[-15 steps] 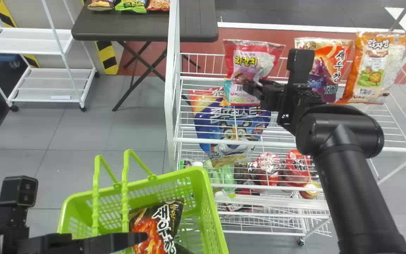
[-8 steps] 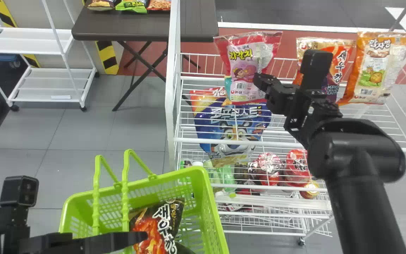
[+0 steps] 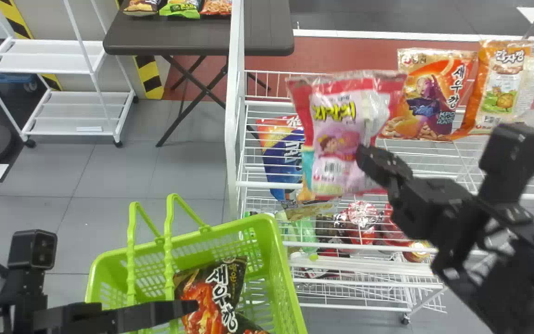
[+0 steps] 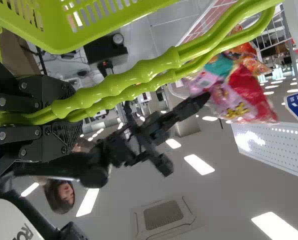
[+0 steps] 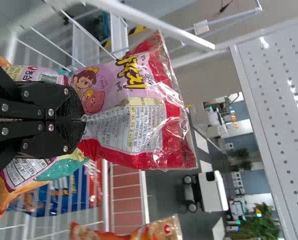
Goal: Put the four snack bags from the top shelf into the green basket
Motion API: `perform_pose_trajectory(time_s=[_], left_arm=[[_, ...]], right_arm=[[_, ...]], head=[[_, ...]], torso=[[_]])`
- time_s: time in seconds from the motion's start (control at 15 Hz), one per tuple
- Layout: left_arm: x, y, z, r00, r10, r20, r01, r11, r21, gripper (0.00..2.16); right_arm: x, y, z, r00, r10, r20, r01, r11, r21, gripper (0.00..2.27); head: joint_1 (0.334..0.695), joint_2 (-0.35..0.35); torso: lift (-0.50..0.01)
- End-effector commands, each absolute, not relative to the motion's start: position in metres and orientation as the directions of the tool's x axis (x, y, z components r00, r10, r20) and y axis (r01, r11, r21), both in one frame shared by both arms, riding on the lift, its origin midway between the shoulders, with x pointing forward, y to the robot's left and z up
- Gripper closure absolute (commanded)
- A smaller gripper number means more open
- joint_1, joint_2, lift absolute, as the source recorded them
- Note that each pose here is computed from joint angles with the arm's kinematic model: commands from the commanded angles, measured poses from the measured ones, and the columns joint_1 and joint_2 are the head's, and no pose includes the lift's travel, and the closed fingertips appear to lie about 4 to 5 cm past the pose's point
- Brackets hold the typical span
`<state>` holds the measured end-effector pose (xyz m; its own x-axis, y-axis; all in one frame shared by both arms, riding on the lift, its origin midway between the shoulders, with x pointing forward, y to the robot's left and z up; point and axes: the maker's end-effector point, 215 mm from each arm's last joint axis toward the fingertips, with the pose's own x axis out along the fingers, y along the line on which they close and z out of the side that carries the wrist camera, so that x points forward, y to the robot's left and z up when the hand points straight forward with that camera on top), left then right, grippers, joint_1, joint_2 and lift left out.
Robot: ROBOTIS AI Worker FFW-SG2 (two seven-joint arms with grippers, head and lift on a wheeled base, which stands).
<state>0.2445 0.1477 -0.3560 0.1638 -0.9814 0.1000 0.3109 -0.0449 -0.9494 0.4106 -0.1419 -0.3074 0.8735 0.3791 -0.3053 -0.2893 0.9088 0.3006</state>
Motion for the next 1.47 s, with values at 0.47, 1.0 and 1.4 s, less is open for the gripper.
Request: perform_pose_trajectory(time_s=[0.47, 1.0, 1.4], left_arm=[[0.242, 0.146, -0.355, 0.165, -0.98, 0.115, 0.307, -0.06, -0.95, 2.15], [0.24, 0.146, -0.353, 0.163, -0.979, 0.123, 0.308, -0.068, -0.949, 2.15], [0.238, 0.146, -0.353, 0.165, -0.978, 0.126, 0.304, -0.071, -0.95, 2.15]], right_arm=[[0.3, 0.037, -0.377, 0.549, 0.708, -0.444, -0.465, 0.7, 0.542, 2.26], [0.246, 0.099, -0.472, 0.238, 0.712, -0.661, -0.531, 0.665, 0.525, 2.19], [0.25, 0.077, -0.465, 0.229, 0.713, -0.663, -0.526, 0.663, 0.532, 0.0]], head=[[0.695, 0.29], [0.695, 0.35], [0.695, 0.35]], torso=[[0.0], [0.0], [0.0]])
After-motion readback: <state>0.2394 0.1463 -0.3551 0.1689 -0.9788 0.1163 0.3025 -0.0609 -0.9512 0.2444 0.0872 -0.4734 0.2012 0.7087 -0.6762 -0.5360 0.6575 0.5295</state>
